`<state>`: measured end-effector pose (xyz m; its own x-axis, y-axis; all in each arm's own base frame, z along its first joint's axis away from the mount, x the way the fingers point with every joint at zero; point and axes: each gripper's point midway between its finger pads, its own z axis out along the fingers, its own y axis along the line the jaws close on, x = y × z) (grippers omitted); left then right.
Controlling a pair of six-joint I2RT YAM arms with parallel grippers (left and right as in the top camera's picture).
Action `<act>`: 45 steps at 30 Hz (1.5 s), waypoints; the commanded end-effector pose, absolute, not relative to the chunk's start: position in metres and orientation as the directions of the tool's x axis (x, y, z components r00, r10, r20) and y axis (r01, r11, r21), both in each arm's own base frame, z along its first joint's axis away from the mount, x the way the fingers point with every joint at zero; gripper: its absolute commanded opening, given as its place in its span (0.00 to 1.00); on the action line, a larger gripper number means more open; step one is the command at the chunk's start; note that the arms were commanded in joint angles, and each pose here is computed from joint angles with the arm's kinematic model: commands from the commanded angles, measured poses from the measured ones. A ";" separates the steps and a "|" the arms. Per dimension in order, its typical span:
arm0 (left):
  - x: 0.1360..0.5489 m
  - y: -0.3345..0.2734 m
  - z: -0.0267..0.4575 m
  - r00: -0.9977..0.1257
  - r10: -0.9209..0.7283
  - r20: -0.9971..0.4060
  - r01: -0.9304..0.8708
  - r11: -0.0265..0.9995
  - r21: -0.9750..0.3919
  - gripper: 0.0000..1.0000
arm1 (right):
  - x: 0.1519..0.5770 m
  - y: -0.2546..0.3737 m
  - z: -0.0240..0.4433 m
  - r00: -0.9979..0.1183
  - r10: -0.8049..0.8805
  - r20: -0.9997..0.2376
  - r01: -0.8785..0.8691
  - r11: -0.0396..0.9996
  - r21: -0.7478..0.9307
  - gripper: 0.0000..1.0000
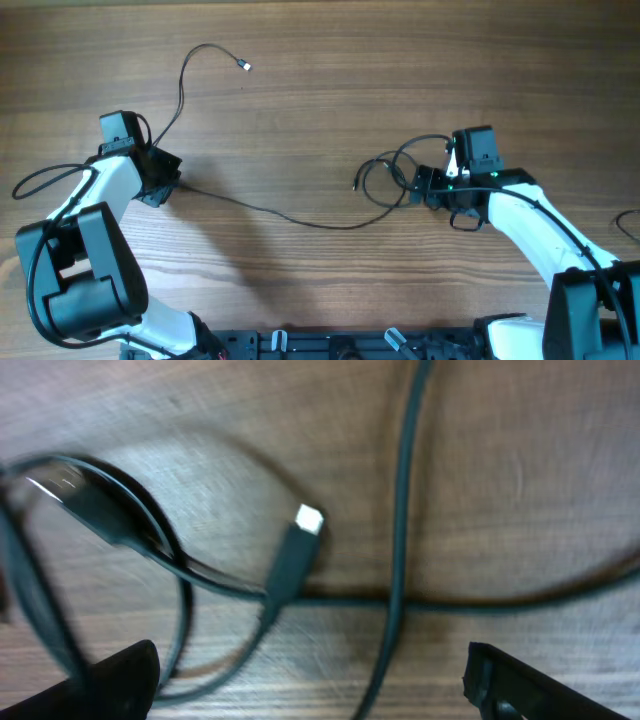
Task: Untangle cables
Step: 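Carry a grasped cable with the right gripper to the far upper right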
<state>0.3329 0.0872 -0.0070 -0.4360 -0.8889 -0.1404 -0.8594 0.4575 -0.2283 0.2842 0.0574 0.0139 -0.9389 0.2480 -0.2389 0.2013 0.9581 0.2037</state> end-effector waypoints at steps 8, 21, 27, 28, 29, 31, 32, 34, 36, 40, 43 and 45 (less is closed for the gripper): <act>0.295 0.061 -0.052 -0.460 -0.888 0.018 -0.880 0.453 -0.140 0.11 | 0.279 0.033 -0.019 -0.737 0.646 -0.199 0.627 0.763 0.156 1.00; 0.296 0.061 -0.051 -0.460 -0.888 0.016 -0.880 0.453 -0.142 0.14 | 0.225 0.047 -0.066 -0.785 0.612 -0.093 0.619 0.779 -0.102 0.69; 0.296 0.061 -0.051 -0.460 -0.888 0.016 -0.880 0.454 -0.142 0.16 | 0.233 0.055 -0.066 -0.788 0.609 -0.092 0.615 0.787 -0.050 0.05; 0.296 0.061 -0.051 -0.460 -0.888 0.016 -0.880 0.454 -0.142 0.17 | 0.239 0.057 -0.066 -0.791 0.603 -0.103 0.609 0.793 -0.034 0.05; 0.296 0.061 -0.051 -0.460 -0.888 0.016 -0.880 0.454 -0.142 0.17 | 0.244 0.057 -0.064 -0.802 0.587 -0.113 0.593 0.805 -0.024 0.04; 0.295 0.061 -0.052 -0.460 -0.888 0.018 -0.880 0.453 -0.140 0.17 | 0.264 0.054 -0.055 -0.835 0.531 -0.146 0.538 0.843 -0.010 0.04; 0.295 0.060 -0.052 -0.460 -0.888 0.019 -0.880 0.453 -0.139 0.17 | 0.278 0.050 -0.048 -0.851 0.499 -0.164 0.506 0.863 0.001 0.04; 0.295 0.060 -0.052 -0.460 -0.888 0.020 -0.881 0.453 -0.138 0.18 | 0.303 0.038 -0.027 -0.861 0.473 -0.188 0.481 0.877 0.007 0.04; 0.294 0.060 -0.052 -0.460 -0.888 0.020 -0.881 0.453 -0.137 0.19 | 0.326 0.026 -0.002 -0.865 0.452 -0.219 0.459 0.888 0.019 0.04; 0.294 0.060 -0.052 -0.460 -0.888 0.020 -0.881 0.453 -0.137 0.18 | 0.402 0.020 0.099 -0.880 0.308 -0.361 0.234 0.944 0.234 0.04; 0.294 0.060 -0.052 -0.460 -0.888 0.021 -0.881 0.453 -0.137 0.17 | 0.440 0.001 0.155 -0.814 0.317 -0.487 0.179 0.934 0.310 0.04; 0.294 0.060 -0.052 -0.460 -0.888 0.021 -0.881 0.453 -0.137 0.18 | 0.459 -0.019 0.176 -0.751 0.331 -0.571 0.177 0.934 0.310 0.04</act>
